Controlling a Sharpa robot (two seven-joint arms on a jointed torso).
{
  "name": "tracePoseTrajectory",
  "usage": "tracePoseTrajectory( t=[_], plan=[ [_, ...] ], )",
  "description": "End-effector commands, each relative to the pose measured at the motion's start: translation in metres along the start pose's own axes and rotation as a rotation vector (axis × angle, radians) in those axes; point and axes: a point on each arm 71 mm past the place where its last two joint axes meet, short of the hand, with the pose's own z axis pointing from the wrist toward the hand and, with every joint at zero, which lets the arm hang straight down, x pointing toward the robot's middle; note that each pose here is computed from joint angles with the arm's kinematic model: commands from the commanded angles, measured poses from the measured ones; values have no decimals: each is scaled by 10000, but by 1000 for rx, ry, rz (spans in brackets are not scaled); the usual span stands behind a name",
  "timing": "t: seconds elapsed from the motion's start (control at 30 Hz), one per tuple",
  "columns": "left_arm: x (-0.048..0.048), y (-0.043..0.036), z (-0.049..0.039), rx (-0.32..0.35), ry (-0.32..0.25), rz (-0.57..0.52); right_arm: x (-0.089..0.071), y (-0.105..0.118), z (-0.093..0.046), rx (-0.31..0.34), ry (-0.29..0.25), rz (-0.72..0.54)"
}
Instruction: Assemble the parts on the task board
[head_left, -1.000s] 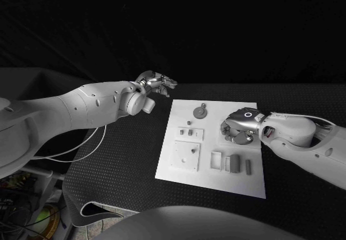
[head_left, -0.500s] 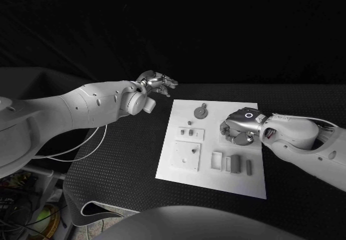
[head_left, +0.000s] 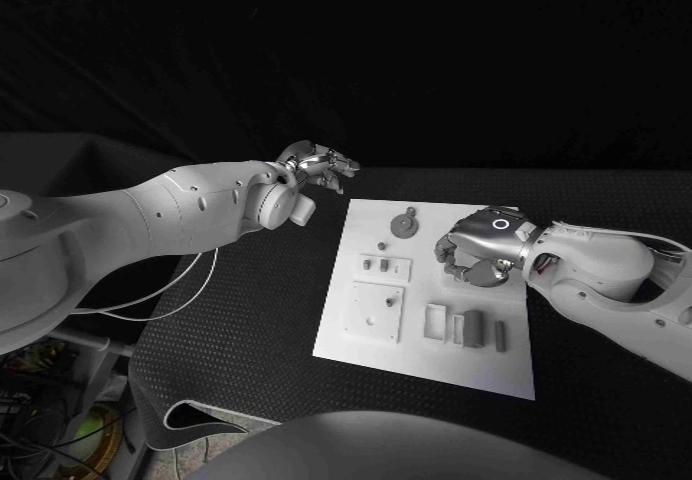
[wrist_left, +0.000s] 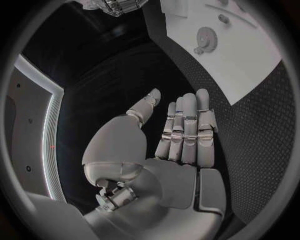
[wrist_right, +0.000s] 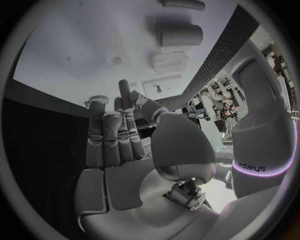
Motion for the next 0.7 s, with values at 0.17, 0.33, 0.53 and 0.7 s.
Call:
tracePoseTrajectory(
  t=[0.17, 0.33, 0.53, 0.7],
  plan=[
    [14, -17, 2, 9, 12, 0, -137, 197, 109, -45, -81, -15],
    [37, -23, 8, 11, 17, -1, -199, 413, 271, -101, -101, -8],
    [64, -31, 20, 12, 20, -2, -127, 740, 488, -173, -103, 24],
    [76, -34, 23, 12, 21, -2, -39, 931, 608, -207, -93, 42]
  ],
)
